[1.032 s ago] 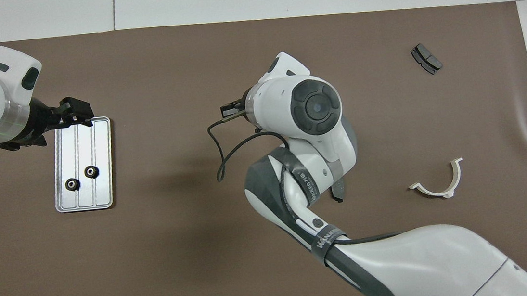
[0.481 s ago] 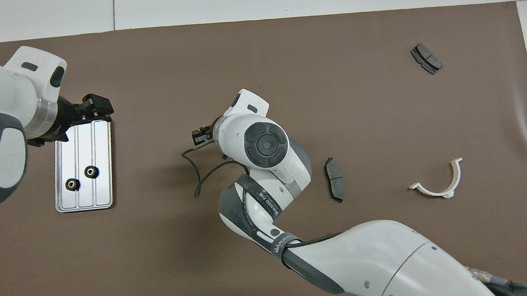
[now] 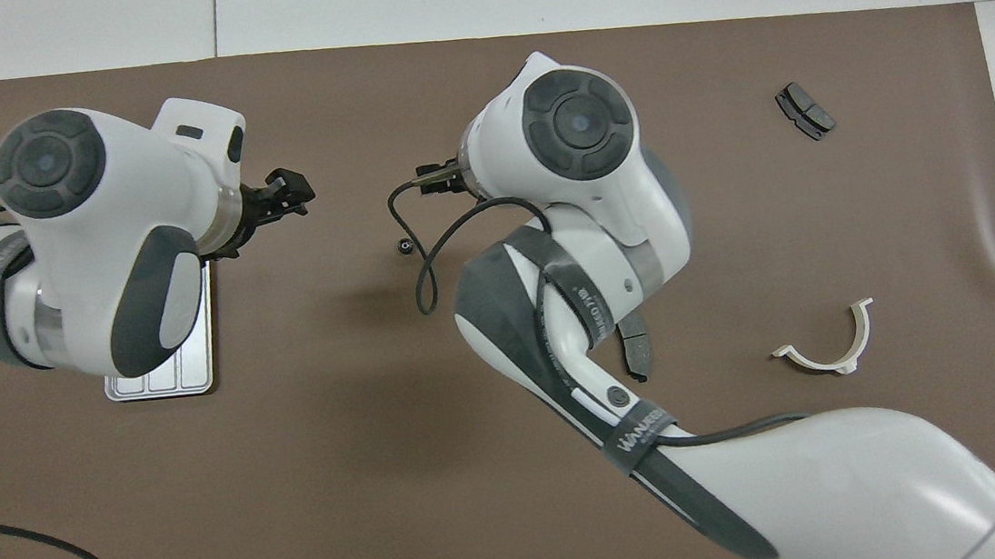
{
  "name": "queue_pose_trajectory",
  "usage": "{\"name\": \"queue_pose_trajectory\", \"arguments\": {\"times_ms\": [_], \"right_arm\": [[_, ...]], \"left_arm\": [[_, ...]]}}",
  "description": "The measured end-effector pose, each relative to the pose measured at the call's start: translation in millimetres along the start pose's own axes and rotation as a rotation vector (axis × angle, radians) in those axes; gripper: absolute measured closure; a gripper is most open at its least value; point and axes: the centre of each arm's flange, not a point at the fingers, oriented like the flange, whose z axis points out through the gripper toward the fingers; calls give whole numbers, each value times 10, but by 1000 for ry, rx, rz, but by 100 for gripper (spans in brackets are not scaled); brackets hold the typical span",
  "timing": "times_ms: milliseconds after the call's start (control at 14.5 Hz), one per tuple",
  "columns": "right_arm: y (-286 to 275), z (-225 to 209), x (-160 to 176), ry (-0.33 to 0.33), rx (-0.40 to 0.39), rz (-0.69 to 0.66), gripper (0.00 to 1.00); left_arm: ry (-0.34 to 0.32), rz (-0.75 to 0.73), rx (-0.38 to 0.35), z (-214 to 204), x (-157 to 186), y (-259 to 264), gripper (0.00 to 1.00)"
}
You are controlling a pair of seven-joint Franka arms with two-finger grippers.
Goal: Pick bearing gear from pile to tray
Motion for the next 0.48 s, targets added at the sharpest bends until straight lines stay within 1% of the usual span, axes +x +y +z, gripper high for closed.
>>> {"name": "queue_pose_trajectory", "arguments": {"times_ms": [138, 275, 413, 481], "right_arm": [[382, -522, 57, -30, -41, 50, 22], [816, -907, 71, -72, -83, 88, 22], [1343, -1277, 64, -112, -121, 106, 22], [1624, -1464, 40, -134, -137, 111, 22]], "left_arm": [[-5, -24, 25, 380, -245, 336, 0], [0, -54, 27, 730, -472, 659, 0], [-9, -57, 31, 990, -624, 840, 0], [-12, -58, 30, 1071, -664, 883, 8]]}}
